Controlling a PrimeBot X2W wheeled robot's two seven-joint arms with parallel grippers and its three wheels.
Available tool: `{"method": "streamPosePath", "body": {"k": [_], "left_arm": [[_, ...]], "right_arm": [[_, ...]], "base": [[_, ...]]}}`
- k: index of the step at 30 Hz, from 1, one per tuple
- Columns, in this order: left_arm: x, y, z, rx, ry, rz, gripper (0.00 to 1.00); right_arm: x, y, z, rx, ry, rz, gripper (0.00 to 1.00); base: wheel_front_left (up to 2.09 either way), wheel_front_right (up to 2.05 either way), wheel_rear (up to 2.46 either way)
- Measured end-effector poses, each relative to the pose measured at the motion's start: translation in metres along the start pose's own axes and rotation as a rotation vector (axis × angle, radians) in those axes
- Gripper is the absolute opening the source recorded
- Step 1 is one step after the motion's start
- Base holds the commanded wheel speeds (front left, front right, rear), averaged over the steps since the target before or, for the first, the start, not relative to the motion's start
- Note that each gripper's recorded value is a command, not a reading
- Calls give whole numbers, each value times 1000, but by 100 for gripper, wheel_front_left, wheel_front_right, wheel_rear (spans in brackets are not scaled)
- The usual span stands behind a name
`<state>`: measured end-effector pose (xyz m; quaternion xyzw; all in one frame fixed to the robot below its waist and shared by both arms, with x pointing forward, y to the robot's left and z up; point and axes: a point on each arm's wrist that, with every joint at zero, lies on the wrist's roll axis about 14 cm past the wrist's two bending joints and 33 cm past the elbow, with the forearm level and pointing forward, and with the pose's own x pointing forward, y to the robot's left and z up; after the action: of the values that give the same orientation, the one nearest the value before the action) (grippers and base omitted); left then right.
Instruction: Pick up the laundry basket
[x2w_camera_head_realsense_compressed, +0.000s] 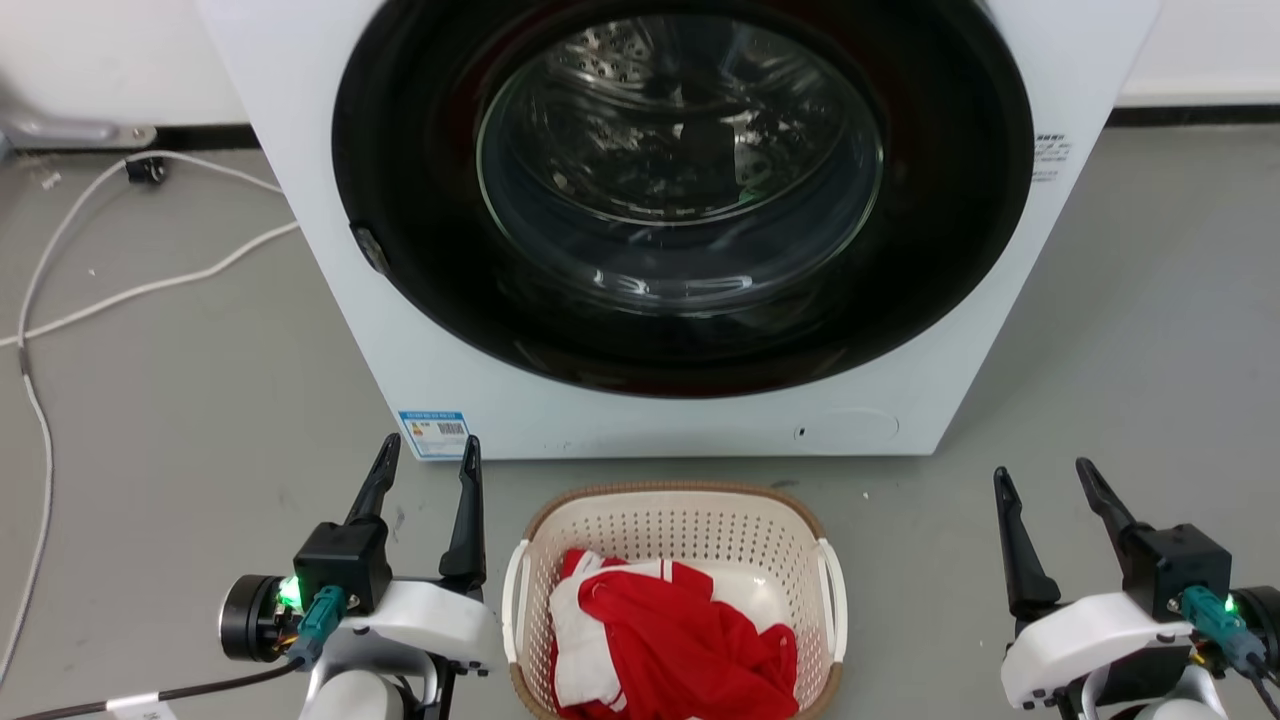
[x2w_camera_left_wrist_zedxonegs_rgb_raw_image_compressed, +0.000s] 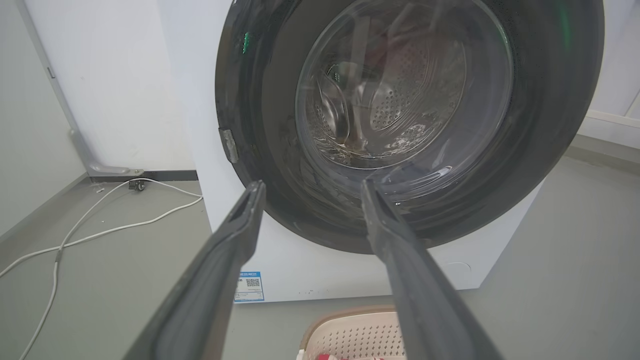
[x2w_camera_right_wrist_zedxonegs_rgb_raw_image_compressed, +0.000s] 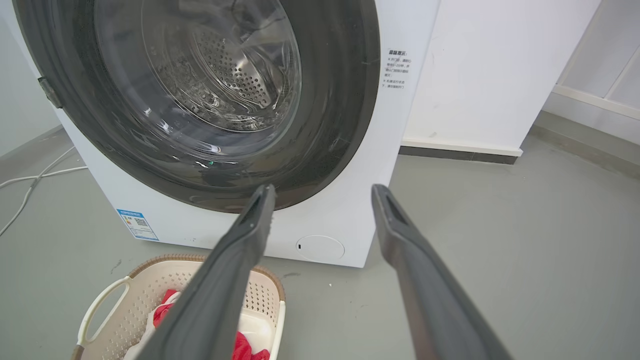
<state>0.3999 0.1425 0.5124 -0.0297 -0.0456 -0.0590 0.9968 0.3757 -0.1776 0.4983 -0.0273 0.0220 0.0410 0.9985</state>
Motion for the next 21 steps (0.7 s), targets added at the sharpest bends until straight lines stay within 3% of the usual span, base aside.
{"method": "streamPosePath", "body": {"k": [10,21], "left_arm": [[30,9,-54,-21,136,18,100],[38,17,-177,-88,471,37,100]], "right_arm": [[33,5,-48,42,152,19,100],[61,30,-152,140,433,78,100]], "base": [[0,0,0],[0,0,0]]}}
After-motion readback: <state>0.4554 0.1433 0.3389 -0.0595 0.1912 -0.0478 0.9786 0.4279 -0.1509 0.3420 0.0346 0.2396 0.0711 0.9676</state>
